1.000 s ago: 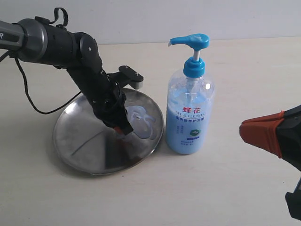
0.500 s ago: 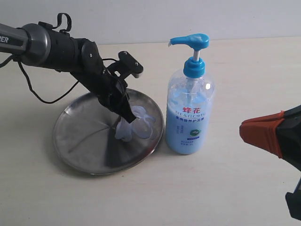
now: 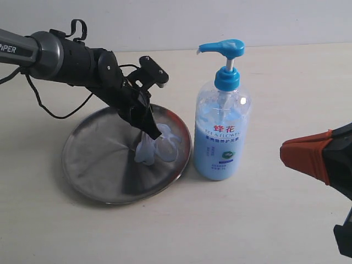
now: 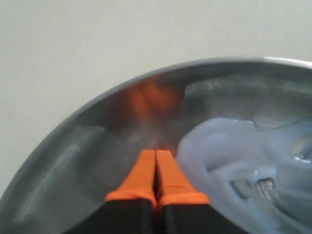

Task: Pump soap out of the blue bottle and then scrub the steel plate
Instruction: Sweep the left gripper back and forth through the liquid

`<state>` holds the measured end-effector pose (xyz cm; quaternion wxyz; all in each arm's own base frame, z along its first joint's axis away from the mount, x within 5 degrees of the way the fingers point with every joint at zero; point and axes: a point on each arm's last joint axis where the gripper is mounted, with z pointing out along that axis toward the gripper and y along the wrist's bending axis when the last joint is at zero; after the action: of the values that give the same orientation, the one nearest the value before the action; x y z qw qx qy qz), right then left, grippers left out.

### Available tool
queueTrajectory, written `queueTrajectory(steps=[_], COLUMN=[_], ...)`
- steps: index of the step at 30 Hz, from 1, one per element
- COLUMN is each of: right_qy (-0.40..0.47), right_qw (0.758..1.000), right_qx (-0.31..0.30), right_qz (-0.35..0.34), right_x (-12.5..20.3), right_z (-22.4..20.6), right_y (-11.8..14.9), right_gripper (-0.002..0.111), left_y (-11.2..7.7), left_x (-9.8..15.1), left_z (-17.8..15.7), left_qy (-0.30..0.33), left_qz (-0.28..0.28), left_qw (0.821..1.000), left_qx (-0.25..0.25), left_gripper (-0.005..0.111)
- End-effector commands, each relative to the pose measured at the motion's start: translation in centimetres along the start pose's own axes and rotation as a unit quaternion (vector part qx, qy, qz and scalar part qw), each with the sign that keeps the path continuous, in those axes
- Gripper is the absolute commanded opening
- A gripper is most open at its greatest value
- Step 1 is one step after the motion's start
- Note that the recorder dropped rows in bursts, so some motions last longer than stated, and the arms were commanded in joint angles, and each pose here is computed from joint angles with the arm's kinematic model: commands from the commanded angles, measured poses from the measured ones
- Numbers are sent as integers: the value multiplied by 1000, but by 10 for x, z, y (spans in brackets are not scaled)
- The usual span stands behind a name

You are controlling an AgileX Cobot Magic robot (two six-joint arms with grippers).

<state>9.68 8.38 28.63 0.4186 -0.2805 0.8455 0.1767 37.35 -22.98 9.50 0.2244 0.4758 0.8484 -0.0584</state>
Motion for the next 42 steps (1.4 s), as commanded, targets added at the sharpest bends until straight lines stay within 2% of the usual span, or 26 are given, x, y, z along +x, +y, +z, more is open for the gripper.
queueTrajectory(steps=[1, 14, 18, 23, 28, 35, 42], right_qy=[-6, -4, -1, 1, 1, 1, 0], right_qw=[1000, 1000, 1000, 1000, 1000, 1000, 1000], right_qx=[1, -2, -9, -9, -15, -15, -19], right_qz=[-3, -8, -4, -9, -3, -2, -3], right_x=[0, 0, 0, 1, 1, 1, 1], right_z=[-2, -2, -2, -2, -2, -2, -2], right_y=[0, 0, 1, 1, 3, 3, 3], right_gripper=[0, 0, 0, 0, 0, 0, 0], left_y=[-13, -28, -35, -48, -49, -40, -30], left_x=[22, 34, 35, 32, 26, 14, 5], left_z=[8, -13, -16, -16, -12, -6, 2], left_qy=[81, 179, 202, 217, 193, 124, 64], left_qz=[3, -2, -2, 23, 27, 18, 32], left_qw=[995, 972, 965, 960, 968, 987, 997], left_qx=[61, 150, 169, 176, 157, 99, 43], left_gripper=[0, 0, 0, 0, 0, 0, 0])
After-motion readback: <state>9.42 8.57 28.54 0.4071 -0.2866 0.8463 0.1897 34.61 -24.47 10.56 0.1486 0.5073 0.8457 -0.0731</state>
